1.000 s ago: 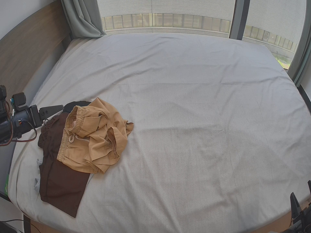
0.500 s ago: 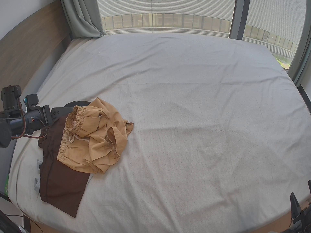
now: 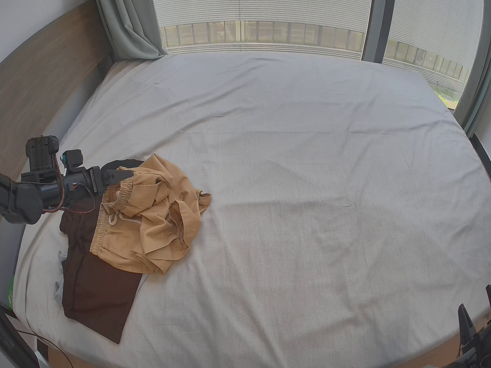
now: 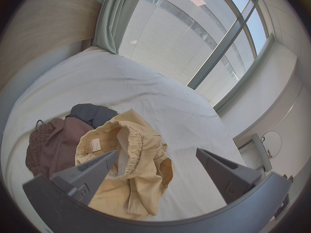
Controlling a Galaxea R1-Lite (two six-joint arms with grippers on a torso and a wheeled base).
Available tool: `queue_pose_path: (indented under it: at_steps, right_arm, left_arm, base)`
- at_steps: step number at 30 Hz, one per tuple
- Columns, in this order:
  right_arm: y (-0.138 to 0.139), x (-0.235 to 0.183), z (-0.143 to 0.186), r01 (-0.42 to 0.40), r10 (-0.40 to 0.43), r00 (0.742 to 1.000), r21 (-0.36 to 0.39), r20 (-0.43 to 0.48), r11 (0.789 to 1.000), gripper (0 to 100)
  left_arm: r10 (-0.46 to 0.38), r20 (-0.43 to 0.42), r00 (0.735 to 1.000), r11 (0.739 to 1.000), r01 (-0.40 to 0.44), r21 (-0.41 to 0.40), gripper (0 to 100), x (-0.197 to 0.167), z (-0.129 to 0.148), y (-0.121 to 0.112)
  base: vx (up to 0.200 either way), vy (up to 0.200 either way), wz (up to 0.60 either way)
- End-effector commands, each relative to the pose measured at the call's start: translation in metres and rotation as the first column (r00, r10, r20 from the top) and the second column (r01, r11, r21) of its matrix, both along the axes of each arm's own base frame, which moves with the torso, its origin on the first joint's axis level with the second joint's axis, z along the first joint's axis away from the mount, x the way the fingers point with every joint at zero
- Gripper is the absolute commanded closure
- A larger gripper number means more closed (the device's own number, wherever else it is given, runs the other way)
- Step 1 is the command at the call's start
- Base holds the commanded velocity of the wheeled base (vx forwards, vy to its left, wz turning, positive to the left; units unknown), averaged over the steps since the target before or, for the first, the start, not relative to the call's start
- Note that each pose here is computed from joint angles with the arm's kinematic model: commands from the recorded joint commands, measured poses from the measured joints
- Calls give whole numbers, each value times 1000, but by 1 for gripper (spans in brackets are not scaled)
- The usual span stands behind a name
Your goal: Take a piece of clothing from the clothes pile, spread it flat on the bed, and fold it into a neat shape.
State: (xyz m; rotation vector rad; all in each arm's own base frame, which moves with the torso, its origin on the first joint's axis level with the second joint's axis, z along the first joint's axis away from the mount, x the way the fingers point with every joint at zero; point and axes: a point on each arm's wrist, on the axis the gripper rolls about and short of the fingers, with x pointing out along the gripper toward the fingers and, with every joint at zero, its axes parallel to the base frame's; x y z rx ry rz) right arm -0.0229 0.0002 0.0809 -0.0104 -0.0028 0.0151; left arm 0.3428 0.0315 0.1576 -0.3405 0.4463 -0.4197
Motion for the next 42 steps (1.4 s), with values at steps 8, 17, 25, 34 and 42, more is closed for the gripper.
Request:
queue_pose_path:
  at_steps: [8,17,25,34,42]
  right_arm:
    - [0,0,-5,-2,2,1000,0,0,1000,0]
    - [0,0,-5,0,0,1000,0,0,1000,0]
    - [0,0,-5,0,0,1000,0,0,1000,0]
    - [0,0,-5,0,0,1000,0,0,1000,0]
    - [0,0,-5,0,0,1000,0,0,1000,0]
  left_arm:
    - [-50,-25,998,999,50,-6,0,30,-31,-13]
    - [-88,12,996,996,88,-2,0,44,-35,-28]
    - [-87,24,996,996,87,-3,0,51,-41,-28]
    - [-77,29,997,997,77,5,100,52,-40,-26]
    - [-74,27,997,997,74,6,100,51,-41,-24]
  base:
    - [0,0,0]
    - [0,0,0]
    - [0,0,0]
    - [0,0,0]
    - [0,0,0]
